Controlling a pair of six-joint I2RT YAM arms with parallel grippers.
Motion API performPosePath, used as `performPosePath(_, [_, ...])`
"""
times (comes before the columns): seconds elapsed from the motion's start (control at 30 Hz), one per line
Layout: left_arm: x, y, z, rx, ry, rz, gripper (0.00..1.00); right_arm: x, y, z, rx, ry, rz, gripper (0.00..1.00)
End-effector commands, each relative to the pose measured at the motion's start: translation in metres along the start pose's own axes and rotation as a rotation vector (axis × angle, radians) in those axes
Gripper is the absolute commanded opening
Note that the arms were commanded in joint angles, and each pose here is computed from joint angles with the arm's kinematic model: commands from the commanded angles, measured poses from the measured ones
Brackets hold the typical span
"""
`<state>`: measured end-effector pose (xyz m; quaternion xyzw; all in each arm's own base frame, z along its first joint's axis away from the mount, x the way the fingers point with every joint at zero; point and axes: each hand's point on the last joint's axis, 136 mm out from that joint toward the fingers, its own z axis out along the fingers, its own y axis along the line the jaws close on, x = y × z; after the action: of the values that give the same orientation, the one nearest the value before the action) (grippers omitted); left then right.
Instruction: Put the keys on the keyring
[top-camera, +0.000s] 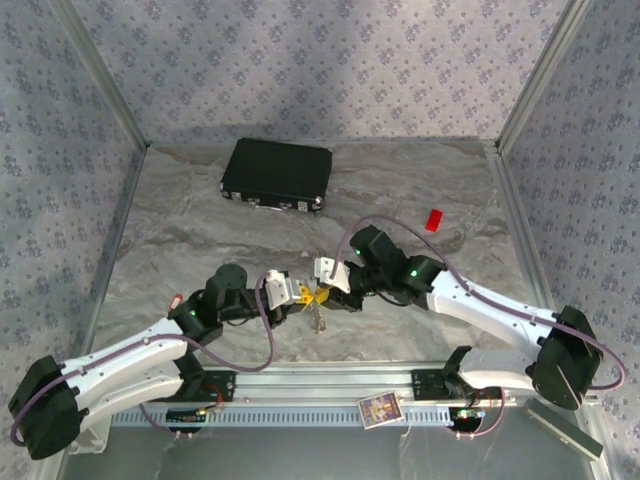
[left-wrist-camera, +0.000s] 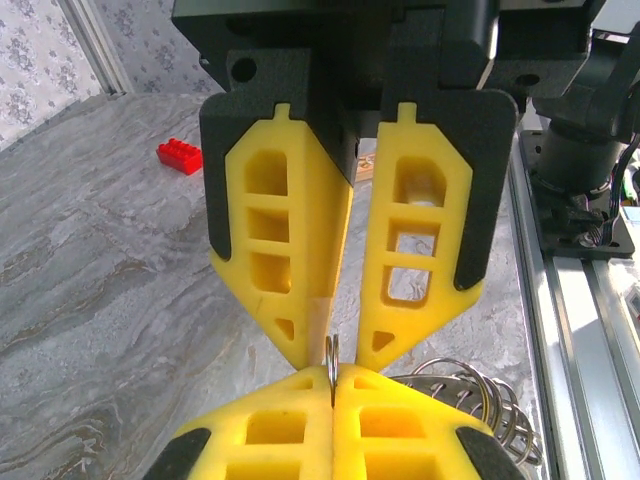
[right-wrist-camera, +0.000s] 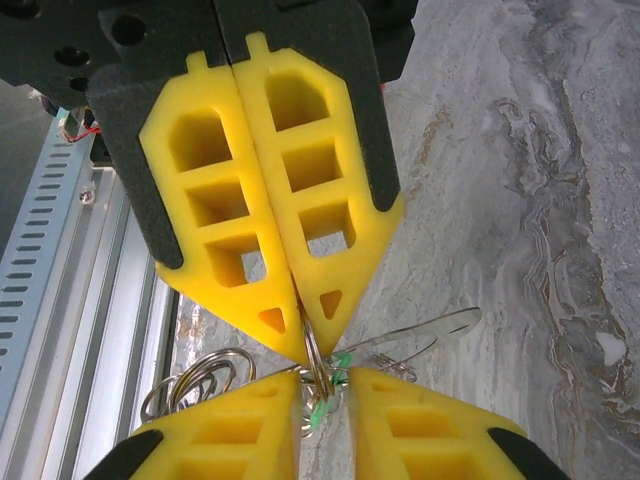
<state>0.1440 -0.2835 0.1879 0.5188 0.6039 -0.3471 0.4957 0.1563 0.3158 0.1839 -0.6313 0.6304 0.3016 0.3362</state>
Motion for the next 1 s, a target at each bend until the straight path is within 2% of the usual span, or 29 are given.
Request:
performPosePath(0.0, [-0.017, -0.001, -0.003, -0.001, -0.075, 0.016, 0.0, 0.003, -0.002, 0.0, 0.002, -0.012, 0.035, 0.23])
performPosePath(0.1, [-0.015, -0.002, -0.003, 0.0, -0.077, 0.011, 0.0, 0.008, -0.004, -0.005, 0.039, -0.033, 0.055, 0.31])
performPosePath(0.3, [-0.017, -0.001, -0.004, -0.006, -0.091, 0.011, 0.0, 0.014, -0.01, -0.013, 0.124, -0.112, 0.074, 0.35])
performPosePath(0.6, [-0.021, 0.001, -0.004, -0.02, -0.127, -0.002, 0.0, 0.019, -0.008, 0.009, 0.119, -0.169, 0.146, 0.42])
performPosePath(0.97, [-0.022, 0.003, -0.003, -0.031, -0.14, -0.017, 0.0, 0.022, -0.011, 0.026, 0.132, -0.182, 0.156, 0.41])
